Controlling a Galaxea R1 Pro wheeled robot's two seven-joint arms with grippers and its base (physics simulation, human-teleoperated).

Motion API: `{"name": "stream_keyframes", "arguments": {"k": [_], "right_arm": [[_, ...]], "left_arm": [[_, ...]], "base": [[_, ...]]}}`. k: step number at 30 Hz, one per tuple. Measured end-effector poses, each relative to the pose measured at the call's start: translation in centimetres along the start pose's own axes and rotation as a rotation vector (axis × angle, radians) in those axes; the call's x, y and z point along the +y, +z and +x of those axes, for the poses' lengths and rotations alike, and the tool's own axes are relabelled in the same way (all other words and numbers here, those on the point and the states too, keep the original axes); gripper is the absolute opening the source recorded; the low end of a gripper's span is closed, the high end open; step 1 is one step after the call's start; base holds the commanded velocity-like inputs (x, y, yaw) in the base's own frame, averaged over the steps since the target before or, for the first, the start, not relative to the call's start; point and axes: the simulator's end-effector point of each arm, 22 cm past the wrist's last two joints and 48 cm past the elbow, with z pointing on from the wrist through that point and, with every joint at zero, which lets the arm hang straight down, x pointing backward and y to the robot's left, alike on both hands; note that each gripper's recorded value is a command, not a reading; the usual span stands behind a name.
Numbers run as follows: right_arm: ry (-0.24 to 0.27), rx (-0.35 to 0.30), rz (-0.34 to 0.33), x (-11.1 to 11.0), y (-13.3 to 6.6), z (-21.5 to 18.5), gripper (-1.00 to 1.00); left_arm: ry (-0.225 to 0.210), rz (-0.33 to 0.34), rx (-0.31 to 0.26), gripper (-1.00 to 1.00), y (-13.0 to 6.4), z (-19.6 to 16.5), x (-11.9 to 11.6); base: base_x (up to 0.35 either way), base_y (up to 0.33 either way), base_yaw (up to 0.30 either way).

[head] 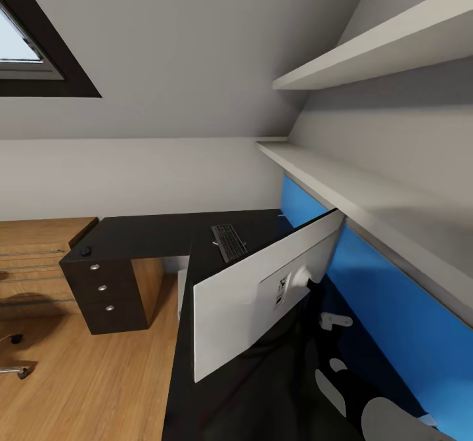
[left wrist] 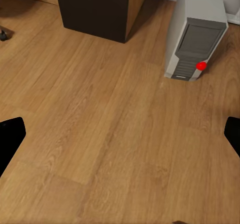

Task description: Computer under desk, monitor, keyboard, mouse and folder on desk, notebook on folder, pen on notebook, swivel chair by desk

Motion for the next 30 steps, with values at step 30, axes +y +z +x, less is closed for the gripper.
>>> {"name": "stream_keyframes", "arguments": {"k": [30], "right_arm": [[-0.019,-0.005,-0.003,-0.12,-0.05,0.05,-1.0]], "left_arm": [[0.001,0.0,0.0,1.0,0.01,-0.02,0.04]], "base": [[0.036,-0.003,0.0]]}}
